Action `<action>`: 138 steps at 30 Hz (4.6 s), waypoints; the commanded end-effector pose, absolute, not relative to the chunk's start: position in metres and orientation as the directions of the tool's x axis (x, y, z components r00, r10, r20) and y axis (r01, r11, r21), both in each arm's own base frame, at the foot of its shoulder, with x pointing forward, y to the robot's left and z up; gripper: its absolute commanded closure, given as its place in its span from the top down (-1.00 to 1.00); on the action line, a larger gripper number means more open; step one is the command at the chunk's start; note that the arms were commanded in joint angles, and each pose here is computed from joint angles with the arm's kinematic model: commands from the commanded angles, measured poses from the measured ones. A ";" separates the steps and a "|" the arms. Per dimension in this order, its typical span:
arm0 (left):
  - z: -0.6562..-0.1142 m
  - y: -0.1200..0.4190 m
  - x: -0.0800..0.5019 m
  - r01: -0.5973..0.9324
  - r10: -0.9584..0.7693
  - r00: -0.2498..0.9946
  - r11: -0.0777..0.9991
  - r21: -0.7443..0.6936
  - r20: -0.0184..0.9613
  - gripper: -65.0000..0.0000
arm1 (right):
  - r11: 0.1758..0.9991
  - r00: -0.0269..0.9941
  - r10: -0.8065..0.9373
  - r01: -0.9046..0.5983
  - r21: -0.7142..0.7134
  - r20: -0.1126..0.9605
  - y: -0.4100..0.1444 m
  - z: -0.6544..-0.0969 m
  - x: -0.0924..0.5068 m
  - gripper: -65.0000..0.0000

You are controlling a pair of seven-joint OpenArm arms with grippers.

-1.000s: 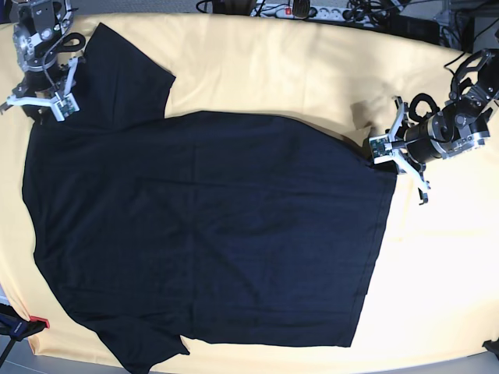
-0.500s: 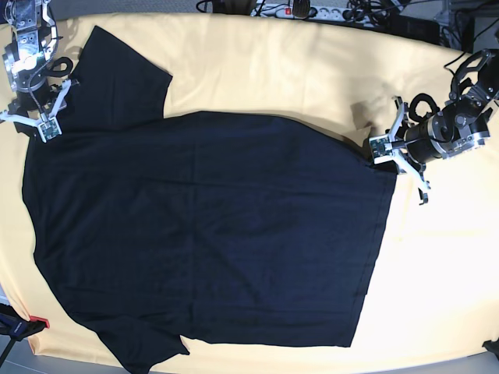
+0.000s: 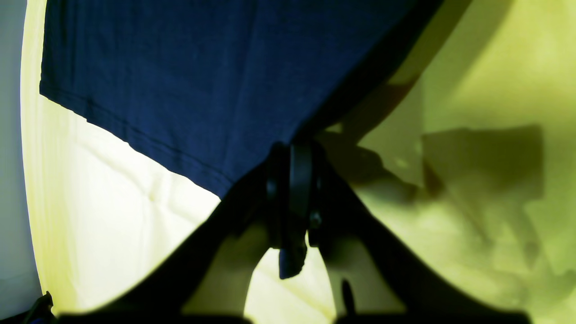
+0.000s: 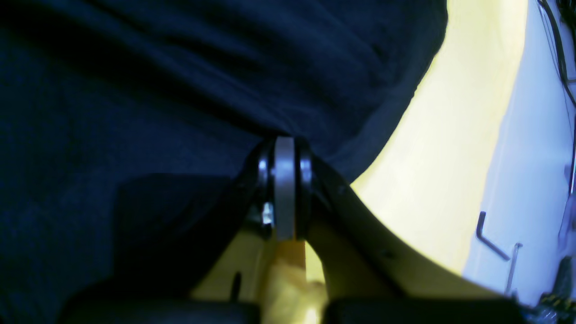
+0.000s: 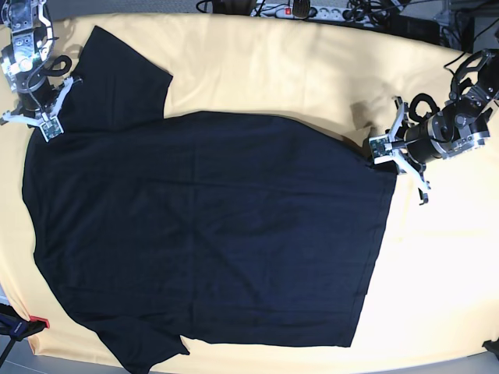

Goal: Fold the T-shirt properly
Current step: 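Close both grippers on the shirt's side edge at shoulder and hem, then lift the side edge with both grippers and fold it toward the shirt's middle, then release the right gripper and move it along the folded edge toward the sleeve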

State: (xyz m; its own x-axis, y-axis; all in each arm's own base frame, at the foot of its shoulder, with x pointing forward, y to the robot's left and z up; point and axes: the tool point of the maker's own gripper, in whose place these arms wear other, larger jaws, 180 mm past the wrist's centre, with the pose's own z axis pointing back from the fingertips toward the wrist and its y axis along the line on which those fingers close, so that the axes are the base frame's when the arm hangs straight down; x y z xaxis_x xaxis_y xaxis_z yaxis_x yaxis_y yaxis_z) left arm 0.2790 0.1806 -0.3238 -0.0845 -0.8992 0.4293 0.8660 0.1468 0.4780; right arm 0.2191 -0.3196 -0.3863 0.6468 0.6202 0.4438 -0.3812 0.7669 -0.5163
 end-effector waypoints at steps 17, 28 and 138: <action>-0.296 0.185 0.221 0.970 -0.878 -0.130 -0.017 0.243 0.460 -1.00 | 0.640 0.600 0.735 -0.459 -0.617 0.316 -0.319 -0.330 0.197 -1.00; -0.269 0.177 0.200 0.962 -0.871 -0.216 -0.114 0.247 0.440 -1.00 | 0.713 0.704 0.655 -0.452 -0.537 0.277 -0.350 -0.304 0.145 -1.00; -0.279 0.160 0.321 0.804 -0.823 -0.017 0.326 0.497 0.567 0.49 | 0.694 0.581 0.646 -0.717 -0.065 0.494 -0.209 -0.364 0.127 0.28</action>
